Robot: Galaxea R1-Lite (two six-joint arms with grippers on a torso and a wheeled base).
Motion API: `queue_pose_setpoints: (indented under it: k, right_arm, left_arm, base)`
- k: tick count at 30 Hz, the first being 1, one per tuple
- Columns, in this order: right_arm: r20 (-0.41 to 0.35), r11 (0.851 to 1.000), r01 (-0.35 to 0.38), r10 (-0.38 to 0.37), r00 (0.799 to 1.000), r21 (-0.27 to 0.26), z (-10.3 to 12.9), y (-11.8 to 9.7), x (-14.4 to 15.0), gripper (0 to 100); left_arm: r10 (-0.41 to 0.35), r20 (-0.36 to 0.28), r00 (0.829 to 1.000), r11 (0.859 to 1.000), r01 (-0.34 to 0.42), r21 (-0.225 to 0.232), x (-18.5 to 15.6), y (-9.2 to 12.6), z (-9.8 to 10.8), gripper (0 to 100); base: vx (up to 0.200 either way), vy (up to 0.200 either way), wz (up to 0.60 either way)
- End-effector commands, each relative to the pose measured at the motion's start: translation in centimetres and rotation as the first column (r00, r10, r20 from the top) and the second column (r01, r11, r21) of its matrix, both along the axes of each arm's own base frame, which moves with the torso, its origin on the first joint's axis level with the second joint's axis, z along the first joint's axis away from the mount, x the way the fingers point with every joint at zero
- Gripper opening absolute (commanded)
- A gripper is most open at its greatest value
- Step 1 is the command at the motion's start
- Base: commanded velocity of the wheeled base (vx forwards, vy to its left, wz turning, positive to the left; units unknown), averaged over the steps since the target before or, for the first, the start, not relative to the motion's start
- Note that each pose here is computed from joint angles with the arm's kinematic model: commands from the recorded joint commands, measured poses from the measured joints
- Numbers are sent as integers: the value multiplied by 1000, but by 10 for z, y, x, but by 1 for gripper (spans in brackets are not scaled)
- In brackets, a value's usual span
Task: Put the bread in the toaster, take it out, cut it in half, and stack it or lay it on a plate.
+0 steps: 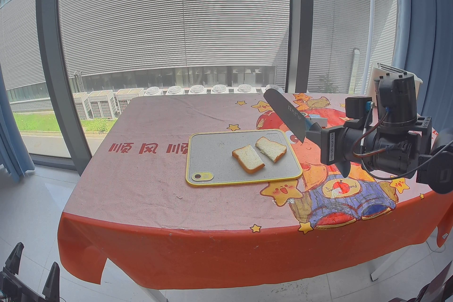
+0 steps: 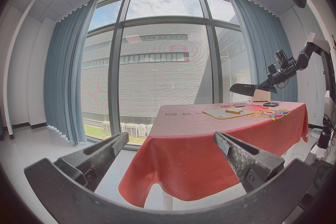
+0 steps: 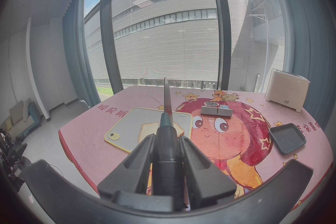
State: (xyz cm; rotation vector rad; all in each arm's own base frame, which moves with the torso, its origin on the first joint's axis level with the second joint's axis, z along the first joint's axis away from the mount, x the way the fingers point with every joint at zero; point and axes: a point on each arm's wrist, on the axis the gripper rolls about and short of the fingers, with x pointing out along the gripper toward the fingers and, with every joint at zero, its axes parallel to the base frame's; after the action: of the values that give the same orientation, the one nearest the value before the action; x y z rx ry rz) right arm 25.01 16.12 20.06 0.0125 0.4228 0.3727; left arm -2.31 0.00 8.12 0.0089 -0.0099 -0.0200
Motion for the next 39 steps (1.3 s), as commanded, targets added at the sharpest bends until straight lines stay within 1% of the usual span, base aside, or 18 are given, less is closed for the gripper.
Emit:
queue_pose_setpoints:
  k: [1,7,13,18,25,39]
  right_arm:
    - [2,1000,12,-12,1000,1,1,-3,2,0]
    - [8,999,37,-37,999,9,3,-11,7,0]
    - [6,999,35,-35,999,10,3,-10,7,0]
    - [7,999,39,-39,999,22,4,-9,9,0]
    - [0,998,54,-54,999,14,1,-10,11,0]
    - [-3,999,54,-54,999,10,-1,-10,11,0]
  left_arm:
    - [0,-4,1000,1000,0,0,0,0,-5,100]
    - [0,-4,1000,1000,0,0,0,0,-5,100]
    - [0,-4,1000,1000,0,0,0,0,-5,100]
    - [0,-4,1000,1000,0,0,0,0,-5,100]
    - [0,-4,1000,1000,0,0,0,0,-5,100]
    - [0,-4,1000,1000,0,0,0,0,-5,100]
  base:
    - [0,0,0]
    - [0,0,0]
    - [0,0,0]
    - [0,0,0]
    - [0,0,0]
    - [0,0,0]
